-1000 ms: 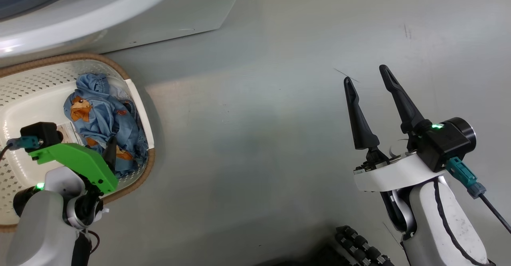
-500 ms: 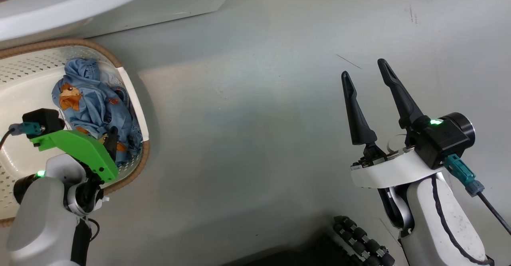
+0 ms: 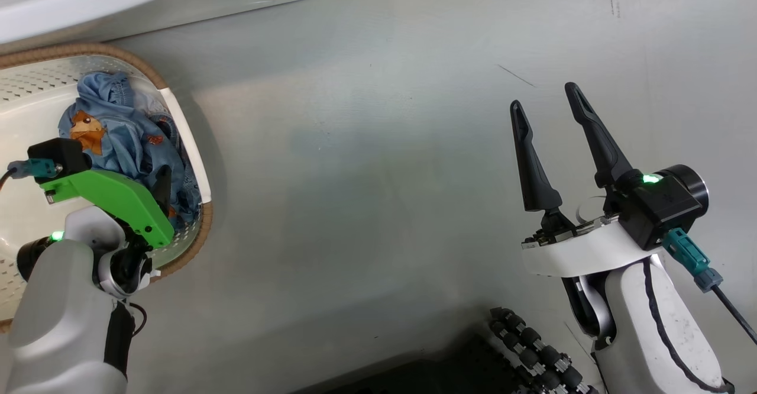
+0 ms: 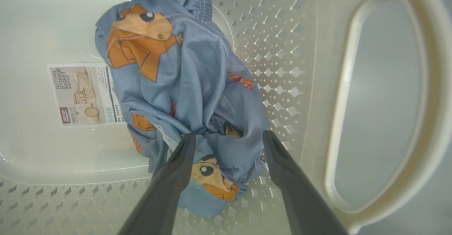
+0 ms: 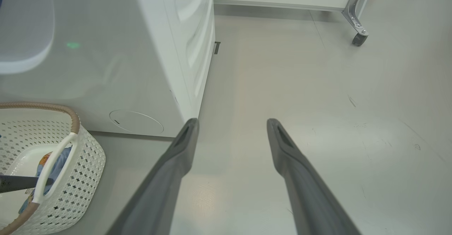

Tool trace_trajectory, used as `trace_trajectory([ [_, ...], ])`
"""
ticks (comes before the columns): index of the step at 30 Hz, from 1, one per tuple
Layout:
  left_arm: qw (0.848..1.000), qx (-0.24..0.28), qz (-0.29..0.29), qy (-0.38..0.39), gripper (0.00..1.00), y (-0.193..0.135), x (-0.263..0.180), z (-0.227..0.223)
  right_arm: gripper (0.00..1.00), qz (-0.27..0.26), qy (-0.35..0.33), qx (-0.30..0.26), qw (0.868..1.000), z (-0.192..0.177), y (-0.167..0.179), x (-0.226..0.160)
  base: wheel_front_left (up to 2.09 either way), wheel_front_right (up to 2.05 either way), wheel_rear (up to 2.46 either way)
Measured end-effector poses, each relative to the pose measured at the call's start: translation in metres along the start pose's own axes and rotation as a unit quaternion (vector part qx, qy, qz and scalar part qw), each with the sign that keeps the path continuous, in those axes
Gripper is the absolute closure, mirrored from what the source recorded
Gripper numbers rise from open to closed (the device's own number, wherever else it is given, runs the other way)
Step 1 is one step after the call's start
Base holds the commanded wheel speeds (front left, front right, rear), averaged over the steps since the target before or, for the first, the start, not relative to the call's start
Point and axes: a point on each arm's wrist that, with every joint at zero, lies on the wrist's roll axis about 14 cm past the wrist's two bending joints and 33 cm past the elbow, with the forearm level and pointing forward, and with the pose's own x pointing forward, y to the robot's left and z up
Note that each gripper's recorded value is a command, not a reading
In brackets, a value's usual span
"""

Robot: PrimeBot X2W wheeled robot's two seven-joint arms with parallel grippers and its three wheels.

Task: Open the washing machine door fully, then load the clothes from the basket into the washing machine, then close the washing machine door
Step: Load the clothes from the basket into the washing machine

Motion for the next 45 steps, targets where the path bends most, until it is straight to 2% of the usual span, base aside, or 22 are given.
trace_trajectory([
  [10, 1.000, 0.001, 0.005, -0.008, 0.00, 0.006, 0.016, 0.009, 0.00, -0.014, 0.009, -0.004, 1.000, -0.008, -0.009, 0.003, 0.00, 0.00, 0.00],
  [20, 1.000, 0.004, 0.023, 0.004, 0.00, 0.018, 0.021, -0.002, 0.00, -0.028, 0.013, -0.012, 0.999, -0.012, -0.017, 0.004, 0.00, 0.00, 0.00],
  [21, 1.000, 0.006, 0.024, 0.003, 0.12, 0.018, 0.022, -0.001, 0.00, -0.029, 0.012, -0.014, 0.999, -0.012, -0.017, 0.004, 0.00, 0.00, 0.00],
  [23, 1.000, 0.014, 0.024, 0.002, 0.59, 0.018, 0.023, 0.000, 0.00, -0.029, 0.012, -0.014, 0.999, -0.012, -0.018, 0.004, 0.00, 0.00, 0.00],
  [24, 1.000, 0.018, 0.023, 0.000, 0.77, 0.017, 0.024, 0.002, 0.00, -0.030, 0.012, -0.014, 0.999, -0.012, -0.018, 0.004, 0.00, 0.00, 0.00],
  [25, 1.000, 0.022, 0.022, -0.002, 1.00, 0.016, 0.024, 0.002, 0.00, -0.030, 0.013, -0.014, 0.999, -0.013, -0.018, 0.004, 0.00, 0.00, 0.00],
  [33, 0.999, 0.026, 0.028, -0.005, 1.00, 0.021, 0.026, 0.001, 0.00, -0.034, 0.017, -0.012, 0.999, -0.016, -0.019, 0.002, 0.00, 0.00, 0.00],
  [45, 0.994, 0.027, 0.030, -0.100, 1.00, 0.017, 0.008, 0.034, 0.00, -0.027, -0.012, -0.007, 1.000, 0.003, -0.016, 0.008, 0.00, 0.00, 0.00],
])
